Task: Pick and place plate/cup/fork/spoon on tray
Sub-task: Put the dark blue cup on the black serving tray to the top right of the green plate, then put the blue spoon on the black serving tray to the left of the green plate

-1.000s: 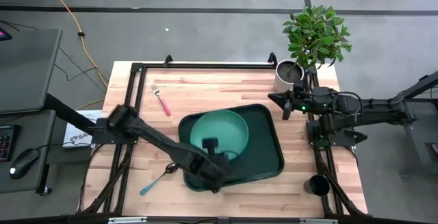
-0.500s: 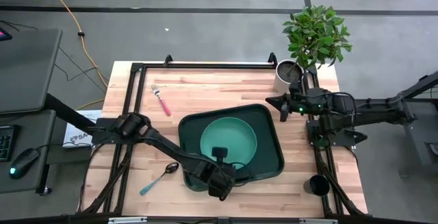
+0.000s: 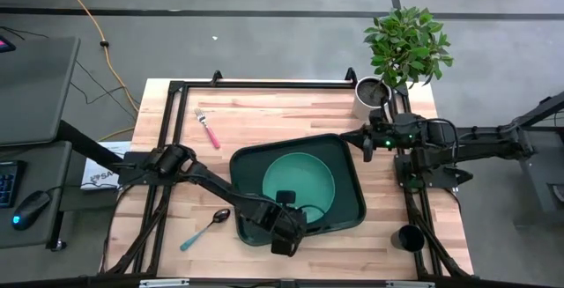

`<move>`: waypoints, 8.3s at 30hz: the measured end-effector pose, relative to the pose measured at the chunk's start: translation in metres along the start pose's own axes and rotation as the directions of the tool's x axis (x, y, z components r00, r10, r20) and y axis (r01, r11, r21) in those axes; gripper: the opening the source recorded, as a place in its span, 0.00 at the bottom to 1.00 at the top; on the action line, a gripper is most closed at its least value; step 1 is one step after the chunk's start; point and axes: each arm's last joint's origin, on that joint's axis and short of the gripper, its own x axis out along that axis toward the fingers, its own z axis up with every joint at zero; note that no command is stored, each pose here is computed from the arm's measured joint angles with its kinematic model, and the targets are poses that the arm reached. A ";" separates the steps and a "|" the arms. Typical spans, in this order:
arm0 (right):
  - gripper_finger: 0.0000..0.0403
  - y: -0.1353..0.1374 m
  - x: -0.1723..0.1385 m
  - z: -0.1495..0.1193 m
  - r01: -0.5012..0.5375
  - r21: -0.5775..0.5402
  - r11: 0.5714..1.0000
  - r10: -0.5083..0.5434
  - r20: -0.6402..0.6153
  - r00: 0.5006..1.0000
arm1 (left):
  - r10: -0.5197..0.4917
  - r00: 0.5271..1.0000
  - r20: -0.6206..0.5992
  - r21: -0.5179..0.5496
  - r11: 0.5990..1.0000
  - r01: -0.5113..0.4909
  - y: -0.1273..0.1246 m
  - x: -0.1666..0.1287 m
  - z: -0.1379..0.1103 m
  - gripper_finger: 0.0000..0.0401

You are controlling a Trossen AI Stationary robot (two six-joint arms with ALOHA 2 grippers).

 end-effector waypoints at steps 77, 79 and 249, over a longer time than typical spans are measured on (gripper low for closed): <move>0.03 0.097 -0.078 -0.175 0.284 -0.334 0.899 -0.389 -0.906 0.166 | -0.024 0.430 0.903 -0.195 0.867 0.458 0.095 -0.272 -0.054 0.50; 0.03 0.099 -0.080 -0.164 0.273 -0.280 0.920 -0.339 -0.920 0.198 | -0.023 0.430 0.903 -0.196 0.867 0.458 0.095 -0.272 -0.054 0.50; 0.58 0.074 0.013 0.027 -0.164 -0.292 0.942 0.184 0.041 0.982 | -0.174 0.921 -0.348 -0.749 0.642 -0.162 -0.021 -0.166 -0.165 0.50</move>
